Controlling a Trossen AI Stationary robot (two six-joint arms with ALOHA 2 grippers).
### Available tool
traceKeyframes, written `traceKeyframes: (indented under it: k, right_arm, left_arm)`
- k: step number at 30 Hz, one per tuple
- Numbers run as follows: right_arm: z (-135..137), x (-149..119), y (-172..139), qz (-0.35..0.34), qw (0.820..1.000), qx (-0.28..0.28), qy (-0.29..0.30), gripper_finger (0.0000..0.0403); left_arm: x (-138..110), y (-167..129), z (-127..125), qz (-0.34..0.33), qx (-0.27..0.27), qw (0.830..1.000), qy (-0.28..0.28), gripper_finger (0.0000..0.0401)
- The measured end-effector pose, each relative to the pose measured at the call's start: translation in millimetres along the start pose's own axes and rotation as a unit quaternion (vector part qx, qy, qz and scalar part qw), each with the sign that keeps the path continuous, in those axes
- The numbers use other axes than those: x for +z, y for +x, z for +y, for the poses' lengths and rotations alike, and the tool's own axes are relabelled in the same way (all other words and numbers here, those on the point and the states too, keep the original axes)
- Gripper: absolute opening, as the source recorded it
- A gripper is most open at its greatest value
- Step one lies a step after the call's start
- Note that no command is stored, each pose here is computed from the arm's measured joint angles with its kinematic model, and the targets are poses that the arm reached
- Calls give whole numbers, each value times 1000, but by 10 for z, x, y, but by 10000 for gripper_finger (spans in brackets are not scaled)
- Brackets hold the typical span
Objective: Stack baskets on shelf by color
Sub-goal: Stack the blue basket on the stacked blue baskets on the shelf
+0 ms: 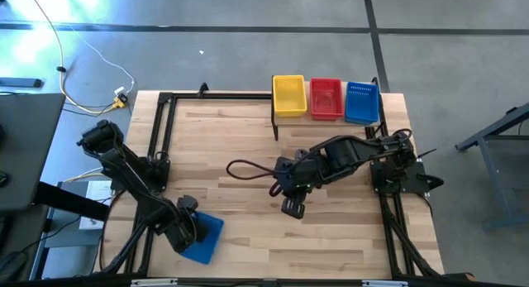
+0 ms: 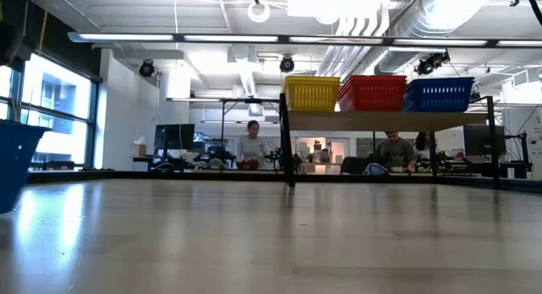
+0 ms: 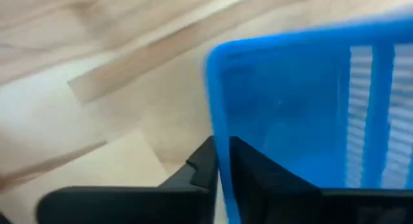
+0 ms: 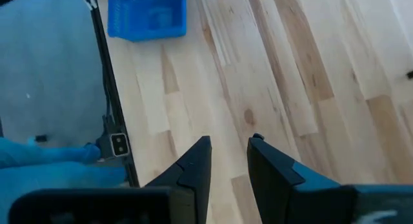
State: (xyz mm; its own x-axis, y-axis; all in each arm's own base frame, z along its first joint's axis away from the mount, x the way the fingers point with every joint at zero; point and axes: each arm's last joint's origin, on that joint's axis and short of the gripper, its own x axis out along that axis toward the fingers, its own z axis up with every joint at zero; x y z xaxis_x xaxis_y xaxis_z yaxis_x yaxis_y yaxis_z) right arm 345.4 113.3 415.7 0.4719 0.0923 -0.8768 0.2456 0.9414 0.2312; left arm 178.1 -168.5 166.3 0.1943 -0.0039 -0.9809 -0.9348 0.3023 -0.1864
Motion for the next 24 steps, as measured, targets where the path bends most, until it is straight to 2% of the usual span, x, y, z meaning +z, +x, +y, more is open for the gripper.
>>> traceKeyframes:
  k: [3, 9, 16, 24]
  right_arm:
    - [0, 0, 0, 0, 1000, 0, -28, 87]
    - [14, 15, 0, -7, 992, 10, -124, 87]
    - [53, 41, -3, -18, 972, 44, -228, 87]
    - [67, 72, -5, -41, 946, 39, -318, 96]
  left_arm:
    - [52, 7, -24, -5, -1, 1000, -11, 6]
    - [253, 6, -105, -13, -4, 998, -59, 7]
    - [616, -130, -329, -55, -48, 993, -89, 5]
    - [1097, -360, -606, -90, -88, 989, -73, 2]
